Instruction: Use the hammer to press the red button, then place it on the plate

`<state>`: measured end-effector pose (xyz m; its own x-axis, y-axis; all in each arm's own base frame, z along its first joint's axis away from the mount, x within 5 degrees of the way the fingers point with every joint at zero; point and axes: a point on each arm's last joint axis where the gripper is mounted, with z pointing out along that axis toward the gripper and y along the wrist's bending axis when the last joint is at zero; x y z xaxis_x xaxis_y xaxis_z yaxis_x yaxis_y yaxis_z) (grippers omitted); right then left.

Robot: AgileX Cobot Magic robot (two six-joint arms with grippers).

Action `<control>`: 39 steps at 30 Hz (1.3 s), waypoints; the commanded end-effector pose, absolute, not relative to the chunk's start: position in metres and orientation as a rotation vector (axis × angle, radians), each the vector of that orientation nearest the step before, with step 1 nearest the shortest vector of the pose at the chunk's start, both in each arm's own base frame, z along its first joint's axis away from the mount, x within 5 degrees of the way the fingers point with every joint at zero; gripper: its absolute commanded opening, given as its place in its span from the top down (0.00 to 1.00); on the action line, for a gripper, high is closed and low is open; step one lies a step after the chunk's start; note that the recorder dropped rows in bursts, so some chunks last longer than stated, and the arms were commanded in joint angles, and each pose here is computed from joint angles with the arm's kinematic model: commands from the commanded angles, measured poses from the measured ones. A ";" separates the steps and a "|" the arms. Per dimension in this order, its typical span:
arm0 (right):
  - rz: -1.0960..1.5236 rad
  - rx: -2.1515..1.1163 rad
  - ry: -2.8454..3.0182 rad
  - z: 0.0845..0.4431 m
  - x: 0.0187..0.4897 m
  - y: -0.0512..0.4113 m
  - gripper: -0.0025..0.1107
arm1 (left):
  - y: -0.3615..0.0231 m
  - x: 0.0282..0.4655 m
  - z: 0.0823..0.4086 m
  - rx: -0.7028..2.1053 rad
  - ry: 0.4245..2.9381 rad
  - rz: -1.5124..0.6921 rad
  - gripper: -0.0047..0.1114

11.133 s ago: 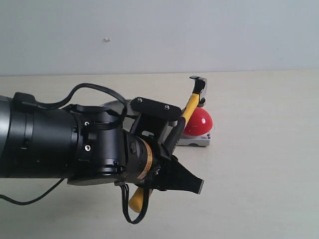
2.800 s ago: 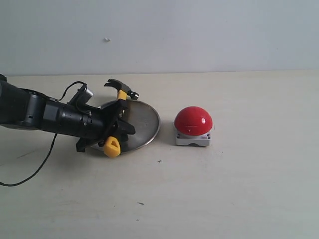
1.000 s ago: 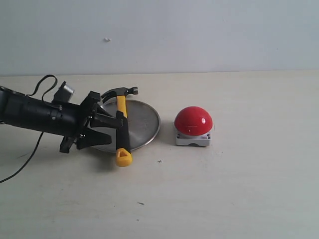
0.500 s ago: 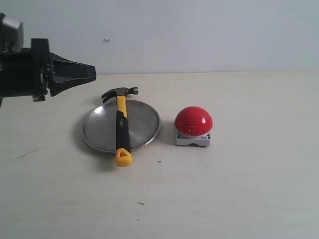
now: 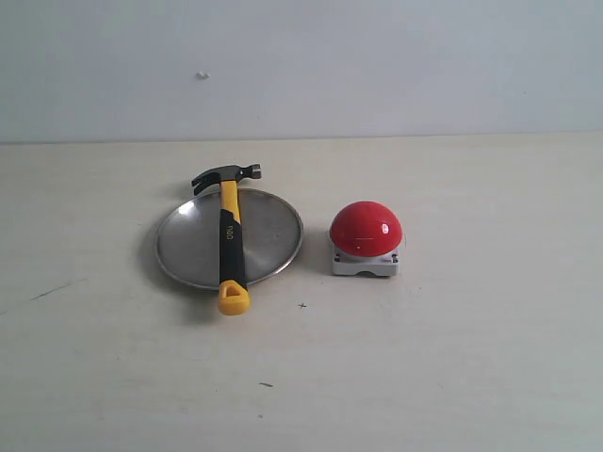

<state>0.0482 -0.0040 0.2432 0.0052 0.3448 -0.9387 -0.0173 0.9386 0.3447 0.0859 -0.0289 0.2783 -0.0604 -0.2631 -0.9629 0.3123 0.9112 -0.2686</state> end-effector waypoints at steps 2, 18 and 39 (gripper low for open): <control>0.290 0.264 1.536 0.242 0.048 -0.004 0.98 | -0.014 0.067 0.264 -0.082 1.485 -0.368 0.96; 0.291 0.265 1.536 0.242 0.048 -0.004 0.98 | -0.016 0.062 0.247 -0.060 1.485 -0.378 0.96; 0.006 0.006 1.592 0.221 0.056 -0.004 0.98 | -0.016 0.062 0.247 -0.060 1.485 -0.378 0.96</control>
<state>0.0511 -0.0053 0.2332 0.0001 0.1077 -0.9942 0.0043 0.9942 0.1077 0.0630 -0.0153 0.2477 0.0364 -0.2791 -0.9596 0.2049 0.9419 -0.2662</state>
